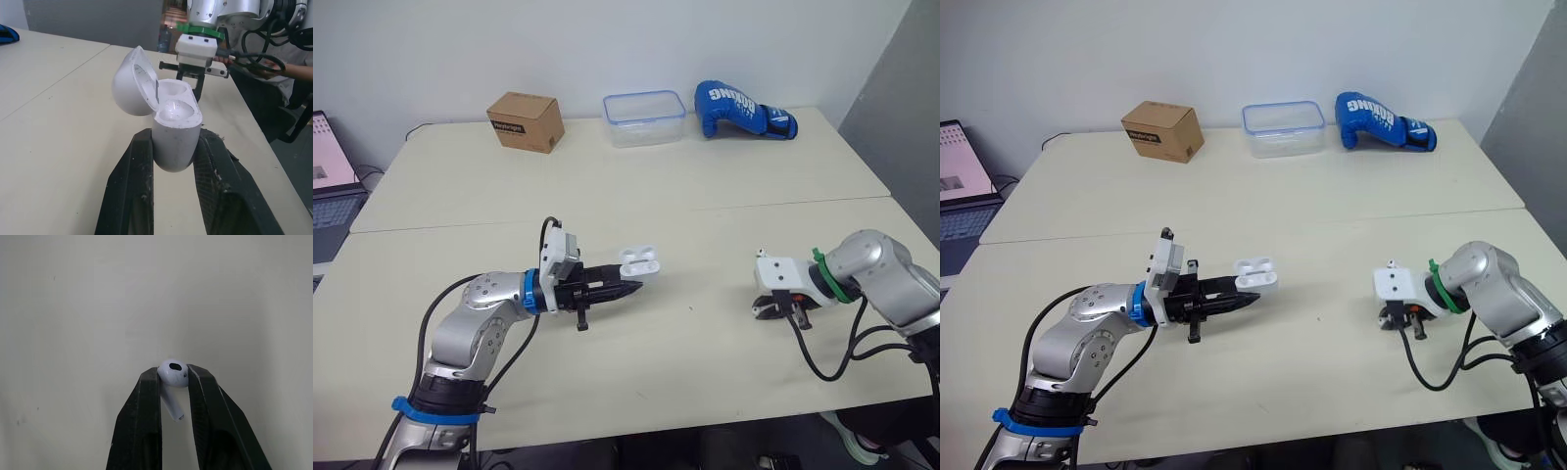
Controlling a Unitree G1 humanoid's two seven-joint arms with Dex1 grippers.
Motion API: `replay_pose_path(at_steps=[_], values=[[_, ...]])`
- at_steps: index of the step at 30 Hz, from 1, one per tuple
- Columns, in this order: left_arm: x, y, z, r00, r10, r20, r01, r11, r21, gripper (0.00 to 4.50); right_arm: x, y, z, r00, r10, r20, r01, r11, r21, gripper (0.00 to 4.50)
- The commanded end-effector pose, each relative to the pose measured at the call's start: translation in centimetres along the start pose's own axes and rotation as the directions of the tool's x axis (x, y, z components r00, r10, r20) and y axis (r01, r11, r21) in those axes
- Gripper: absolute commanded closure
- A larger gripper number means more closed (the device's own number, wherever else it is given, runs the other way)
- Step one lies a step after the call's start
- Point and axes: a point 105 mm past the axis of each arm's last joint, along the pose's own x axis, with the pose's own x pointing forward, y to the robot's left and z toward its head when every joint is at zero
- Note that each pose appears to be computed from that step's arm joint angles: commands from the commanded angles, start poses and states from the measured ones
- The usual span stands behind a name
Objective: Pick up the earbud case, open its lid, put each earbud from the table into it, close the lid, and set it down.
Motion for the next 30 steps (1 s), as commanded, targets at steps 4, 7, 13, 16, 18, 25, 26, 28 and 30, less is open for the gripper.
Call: replay_pose_path(at_steps=[4, 7, 13, 16, 18, 25, 26, 28, 30], values=[[0.4, -0.8, 1.0, 0.999, -0.045, 0.020, 0.044, 0.998, 0.038, 3.76, -0.1, -0.3, -0.4, 0.999, -0.021, -0.040, 0.019, 0.999, -0.049, 4.10], [0.4, -0.8, 1.1, 0.999, -0.046, 0.021, 0.045, 0.998, 0.040, 3.76, 0.1, -0.5, -1.0, 0.998, -0.031, -0.057, 0.028, 0.998, -0.050, 4.10], [0.5, -0.7, 1.1, 0.999, -0.050, 0.020, 0.049, 0.998, 0.042, 3.76, 0.1, -0.5, -1.1, 0.998, -0.029, -0.056, 0.027, 0.998, -0.052, 4.10], [0.5, -0.7, 1.0, 0.998, -0.051, 0.021, 0.050, 0.998, 0.042, 3.76, 0.2, -0.2, -1.1, 0.999, -0.008, -0.054, 0.006, 0.999, -0.034, 3.75], [0.6, -0.7, 1.0, 0.998, -0.051, 0.022, 0.050, 0.998, 0.041, 3.76, 0.1, -0.1, -1.1, 0.998, -0.002, -0.057, 0.000, 0.999, -0.039, 3.11], [0.5, -0.6, 0.9, 0.998, -0.051, 0.020, 0.050, 0.998, 0.040, 3.76, -0.6, 0.1, -0.9, 0.991, -0.024, -0.134, 0.014, 0.997, -0.072, 0.99], [0.5, -0.6, 0.9, 0.998, -0.051, 0.020, 0.050, 0.998, 0.040, 3.76, -0.6, 0.0, -0.8, 0.988, -0.032, -0.149, 0.020, 0.997, -0.078, 0.99], [0.5, -0.5, 0.9, 0.998, -0.051, 0.022, 0.050, 0.998, 0.040, 3.76, -0.7, -0.2, -0.5, 0.983, -0.046, -0.179, 0.029, 0.995, -0.095, 0.99], [0.5, -0.4, 0.8, 0.999, -0.050, 0.023, 0.049, 0.998, 0.040, 3.76, -0.7, -0.1, -0.1, 0.980, -0.047, -0.195, 0.025, 0.993, -0.112, 0.99]])
